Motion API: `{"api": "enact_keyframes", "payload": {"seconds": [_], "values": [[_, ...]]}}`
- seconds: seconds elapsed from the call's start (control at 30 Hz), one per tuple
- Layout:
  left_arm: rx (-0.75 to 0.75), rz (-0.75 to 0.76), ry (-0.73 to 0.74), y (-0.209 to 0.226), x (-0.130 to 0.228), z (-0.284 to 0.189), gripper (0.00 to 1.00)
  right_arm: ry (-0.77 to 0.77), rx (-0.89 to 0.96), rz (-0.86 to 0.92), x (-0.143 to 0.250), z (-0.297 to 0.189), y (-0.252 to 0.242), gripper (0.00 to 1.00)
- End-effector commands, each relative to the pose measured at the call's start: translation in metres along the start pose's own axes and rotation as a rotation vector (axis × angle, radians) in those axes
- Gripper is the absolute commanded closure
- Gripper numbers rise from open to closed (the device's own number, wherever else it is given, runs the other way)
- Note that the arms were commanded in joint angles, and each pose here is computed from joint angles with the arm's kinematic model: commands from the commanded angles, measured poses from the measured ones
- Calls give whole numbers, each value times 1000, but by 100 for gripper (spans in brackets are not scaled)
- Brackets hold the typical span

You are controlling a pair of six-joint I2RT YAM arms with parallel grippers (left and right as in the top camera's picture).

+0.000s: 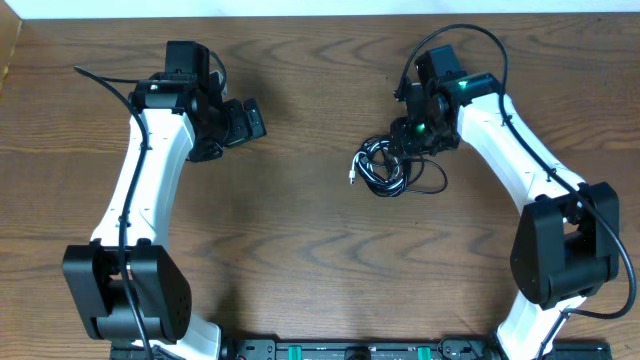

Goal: Untangle cables

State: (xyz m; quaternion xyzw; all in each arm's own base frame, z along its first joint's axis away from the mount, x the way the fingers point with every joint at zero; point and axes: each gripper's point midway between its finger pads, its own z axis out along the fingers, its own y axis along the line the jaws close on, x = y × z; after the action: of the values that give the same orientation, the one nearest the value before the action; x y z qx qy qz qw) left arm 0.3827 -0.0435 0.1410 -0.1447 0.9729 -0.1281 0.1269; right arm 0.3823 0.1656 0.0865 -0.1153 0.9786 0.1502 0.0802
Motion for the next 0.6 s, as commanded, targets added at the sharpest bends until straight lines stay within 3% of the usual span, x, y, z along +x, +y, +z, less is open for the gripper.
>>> {"api": "enact_keyframes", "payload": {"seconds": [0.0,0.2,0.27,0.47,0.57], "values": [[-9,3,2,2,-1,1,2,43,22,42,15,11,-3,55],[-9,4,2,2,-1,1,2,93,12,10,33,25,14,63],[-9,3,2,2,-1,1,2,102,50,-9,37,28,12,99],[-9,3,2,2,-1,1,2,72,253,-19,32,23,-23,99],[-9,3,2,2,-1,1,2,78,249,-74,31,23,-23,99]]}}
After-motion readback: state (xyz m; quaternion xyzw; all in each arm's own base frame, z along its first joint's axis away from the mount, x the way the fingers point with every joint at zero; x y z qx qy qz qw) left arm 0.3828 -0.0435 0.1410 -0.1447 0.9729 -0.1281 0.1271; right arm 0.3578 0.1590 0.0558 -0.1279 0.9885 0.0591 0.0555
